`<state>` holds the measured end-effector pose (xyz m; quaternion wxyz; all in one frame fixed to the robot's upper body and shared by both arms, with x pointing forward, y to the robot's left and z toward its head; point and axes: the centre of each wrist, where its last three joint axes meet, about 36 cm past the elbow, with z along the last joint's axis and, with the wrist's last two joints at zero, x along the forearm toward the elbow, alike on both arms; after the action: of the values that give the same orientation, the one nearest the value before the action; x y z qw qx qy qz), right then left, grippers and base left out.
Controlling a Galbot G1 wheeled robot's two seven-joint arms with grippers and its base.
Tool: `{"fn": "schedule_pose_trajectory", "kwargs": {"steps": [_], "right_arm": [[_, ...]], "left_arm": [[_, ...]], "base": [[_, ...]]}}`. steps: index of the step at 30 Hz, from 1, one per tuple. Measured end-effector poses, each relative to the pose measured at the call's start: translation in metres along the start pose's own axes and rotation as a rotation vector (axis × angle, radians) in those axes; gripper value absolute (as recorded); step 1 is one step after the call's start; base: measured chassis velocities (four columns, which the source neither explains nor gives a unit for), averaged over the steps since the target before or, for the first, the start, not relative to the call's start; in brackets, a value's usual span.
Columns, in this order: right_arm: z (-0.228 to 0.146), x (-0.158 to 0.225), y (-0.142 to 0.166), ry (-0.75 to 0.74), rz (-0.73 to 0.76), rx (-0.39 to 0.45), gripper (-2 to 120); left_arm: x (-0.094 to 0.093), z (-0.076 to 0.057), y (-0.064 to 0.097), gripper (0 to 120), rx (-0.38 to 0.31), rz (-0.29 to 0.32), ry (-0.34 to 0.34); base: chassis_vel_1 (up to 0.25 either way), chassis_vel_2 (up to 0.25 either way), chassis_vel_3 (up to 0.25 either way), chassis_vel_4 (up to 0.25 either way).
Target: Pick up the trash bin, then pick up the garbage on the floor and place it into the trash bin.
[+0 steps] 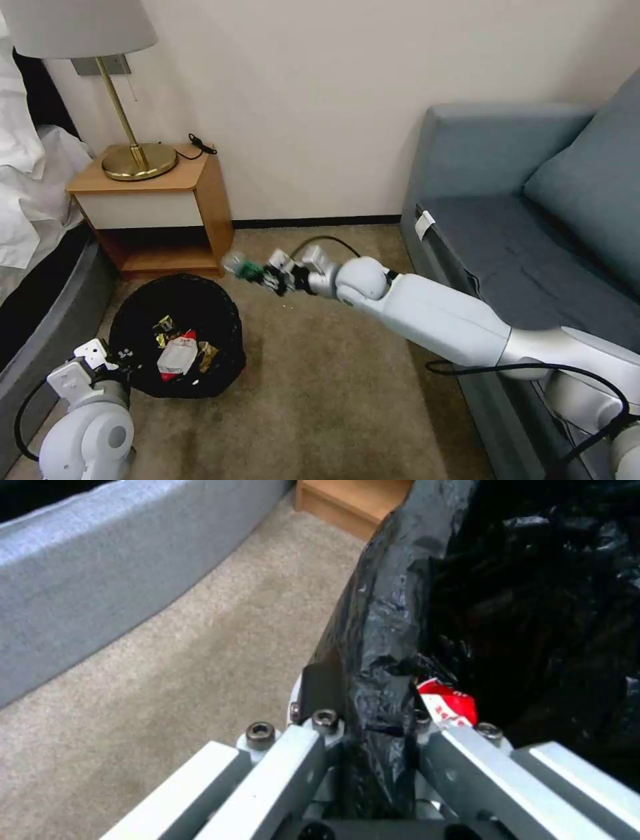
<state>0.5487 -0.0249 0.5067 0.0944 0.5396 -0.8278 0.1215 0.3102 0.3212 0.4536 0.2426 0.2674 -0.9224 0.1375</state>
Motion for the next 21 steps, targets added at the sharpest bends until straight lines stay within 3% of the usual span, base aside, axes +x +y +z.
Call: {"fn": "schedule_pose_trajectory", "kwargs": {"steps": [5, 9, 17, 21], "right_arm": [[-0.033, -0.012, 0.05, -0.052, -0.039, -0.09, 17], [-0.034, -0.022, 0.079, -0.036, -0.049, -0.128, 17], [-0.018, -0.035, 0.111, 0.023, -0.026, -0.162, 17], [-0.009, -0.04, 0.116, 0.06, -0.002, -0.161, 28]], "left_arm": [[0.0, 0.0, -0.003, 2, 0.007, 0.01, 0.002], [0.001, 0.0, -0.006, 2, 0.014, 0.02, 0.004], [0.002, -0.001, -0.011, 2, 0.032, 0.036, 0.006], [0.005, -0.002, -0.014, 2, 0.041, 0.047, 0.004]], "base": [[0.0, 0.0, 0.0, 0.0], [0.0, 0.0, 0.0, 0.0], [0.0, 0.0, 0.0, 0.0], [0.0, 0.0, 0.0, 0.0]]}}
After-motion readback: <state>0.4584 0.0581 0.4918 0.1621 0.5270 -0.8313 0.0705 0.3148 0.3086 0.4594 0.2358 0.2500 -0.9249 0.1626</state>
